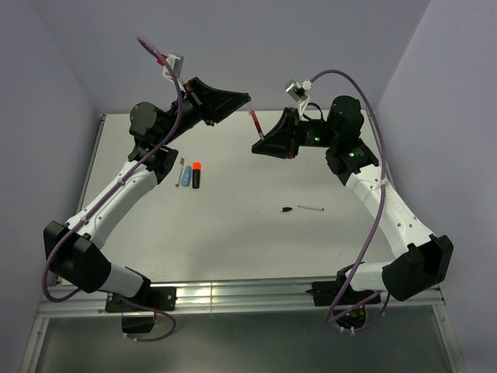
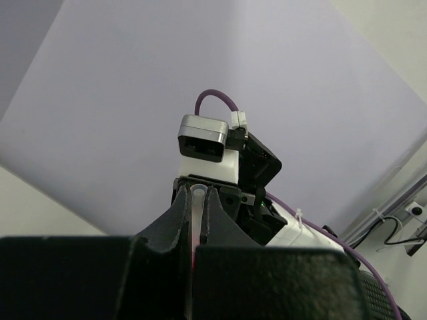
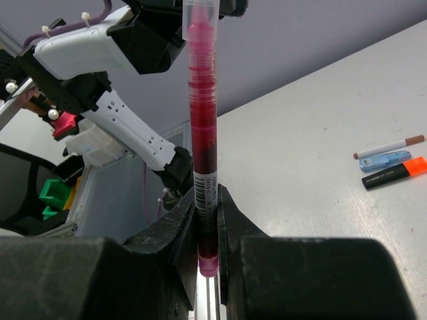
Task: Insert the pens into the pen caps
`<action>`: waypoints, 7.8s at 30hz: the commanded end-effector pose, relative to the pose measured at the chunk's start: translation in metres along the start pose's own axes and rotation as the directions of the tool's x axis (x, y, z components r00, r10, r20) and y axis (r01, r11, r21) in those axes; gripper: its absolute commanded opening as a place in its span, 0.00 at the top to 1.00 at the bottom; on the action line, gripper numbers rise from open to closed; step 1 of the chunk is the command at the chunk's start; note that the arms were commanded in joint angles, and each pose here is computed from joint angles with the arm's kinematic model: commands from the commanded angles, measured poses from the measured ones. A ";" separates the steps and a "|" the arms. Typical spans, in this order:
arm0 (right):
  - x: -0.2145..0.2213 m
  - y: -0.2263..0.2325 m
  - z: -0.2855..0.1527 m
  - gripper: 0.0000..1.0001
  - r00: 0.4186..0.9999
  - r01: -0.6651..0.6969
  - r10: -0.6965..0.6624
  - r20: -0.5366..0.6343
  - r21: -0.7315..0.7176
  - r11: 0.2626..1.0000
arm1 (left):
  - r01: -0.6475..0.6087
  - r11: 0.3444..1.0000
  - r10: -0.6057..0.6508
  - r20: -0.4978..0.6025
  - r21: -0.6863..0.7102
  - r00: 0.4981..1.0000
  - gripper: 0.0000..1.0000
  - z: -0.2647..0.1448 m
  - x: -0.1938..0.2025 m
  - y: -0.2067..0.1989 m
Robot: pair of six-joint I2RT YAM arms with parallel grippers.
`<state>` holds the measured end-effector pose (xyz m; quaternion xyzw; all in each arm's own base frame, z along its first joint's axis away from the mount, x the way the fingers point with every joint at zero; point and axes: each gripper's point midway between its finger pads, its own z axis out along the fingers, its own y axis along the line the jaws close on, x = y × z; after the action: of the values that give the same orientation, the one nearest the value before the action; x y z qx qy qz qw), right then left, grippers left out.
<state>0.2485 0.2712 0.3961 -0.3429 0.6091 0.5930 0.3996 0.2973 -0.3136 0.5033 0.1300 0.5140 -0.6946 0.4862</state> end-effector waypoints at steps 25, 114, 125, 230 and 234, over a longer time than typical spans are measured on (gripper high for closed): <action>-0.042 0.057 -0.007 1.00 0.965 0.256 -0.261 0.004 -0.206 0.944 | 0.254 0.947 -0.126 -0.501 0.196 0.856 1.00 -0.057 0.139 -0.018; -0.032 0.006 0.013 1.00 0.988 0.147 -0.146 0.050 -0.011 0.989 | -0.013 0.993 0.030 -0.154 0.113 0.988 0.46 -0.029 0.039 -0.002; -0.017 0.007 0.021 1.00 0.993 0.112 -0.111 0.028 -0.034 0.993 | -0.031 0.993 0.043 -0.107 0.114 0.993 0.55 -0.007 0.036 -0.001; 0.169 -0.158 -0.200 0.10 0.690 0.388 0.234 -0.685 0.623 0.679 | -0.523 0.593 0.112 -0.581 -0.612 0.806 0.25 -0.225 -0.064 0.274; 0.221 -0.178 -0.229 0.25 0.524 0.429 0.323 -0.788 0.572 0.699 | -0.595 0.610 0.167 -0.649 -0.523 0.742 0.27 -0.197 -0.037 0.257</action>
<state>0.3038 0.0811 0.1525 -0.3663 0.8872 0.1172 0.2549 0.4784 -0.0926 0.2916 0.1715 0.8250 -0.2460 0.4789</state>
